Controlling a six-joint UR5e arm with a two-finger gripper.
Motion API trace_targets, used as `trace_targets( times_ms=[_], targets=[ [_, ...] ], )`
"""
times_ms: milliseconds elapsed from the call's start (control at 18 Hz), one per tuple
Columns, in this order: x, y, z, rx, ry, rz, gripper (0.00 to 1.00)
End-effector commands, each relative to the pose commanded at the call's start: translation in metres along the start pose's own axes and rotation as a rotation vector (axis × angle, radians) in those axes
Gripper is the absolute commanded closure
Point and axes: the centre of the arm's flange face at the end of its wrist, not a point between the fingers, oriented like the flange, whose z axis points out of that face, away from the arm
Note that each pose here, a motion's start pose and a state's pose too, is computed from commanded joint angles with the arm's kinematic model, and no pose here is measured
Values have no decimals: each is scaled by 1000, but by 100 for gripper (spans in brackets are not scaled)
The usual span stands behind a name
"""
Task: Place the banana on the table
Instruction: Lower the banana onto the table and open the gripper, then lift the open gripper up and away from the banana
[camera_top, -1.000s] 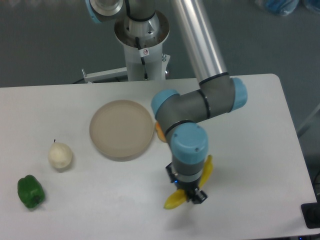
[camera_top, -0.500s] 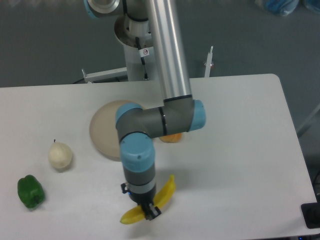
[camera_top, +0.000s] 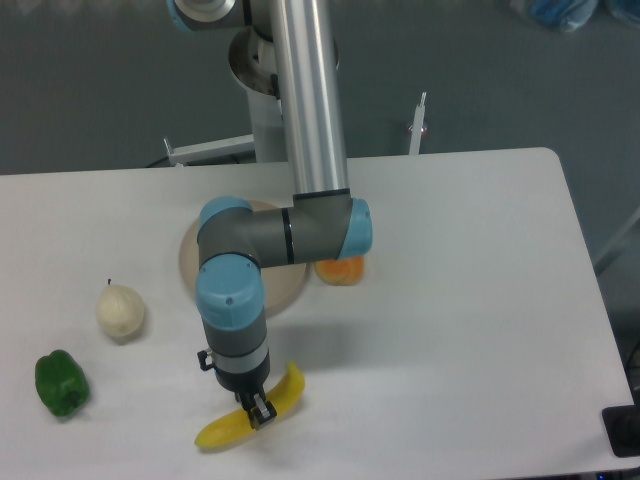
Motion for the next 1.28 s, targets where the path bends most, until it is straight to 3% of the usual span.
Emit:
trace_targets(
  times_ms=[500,833,1056,1278],
  targets=[
    [-32,34,-33,29,-44,-72,0],
    [-64,92,-58,14,-75,-151,0],
    [-81,133,-64,-37,-13,-213,0],
    [-107,199,-77,-78,65,-261,0]
  ],
)
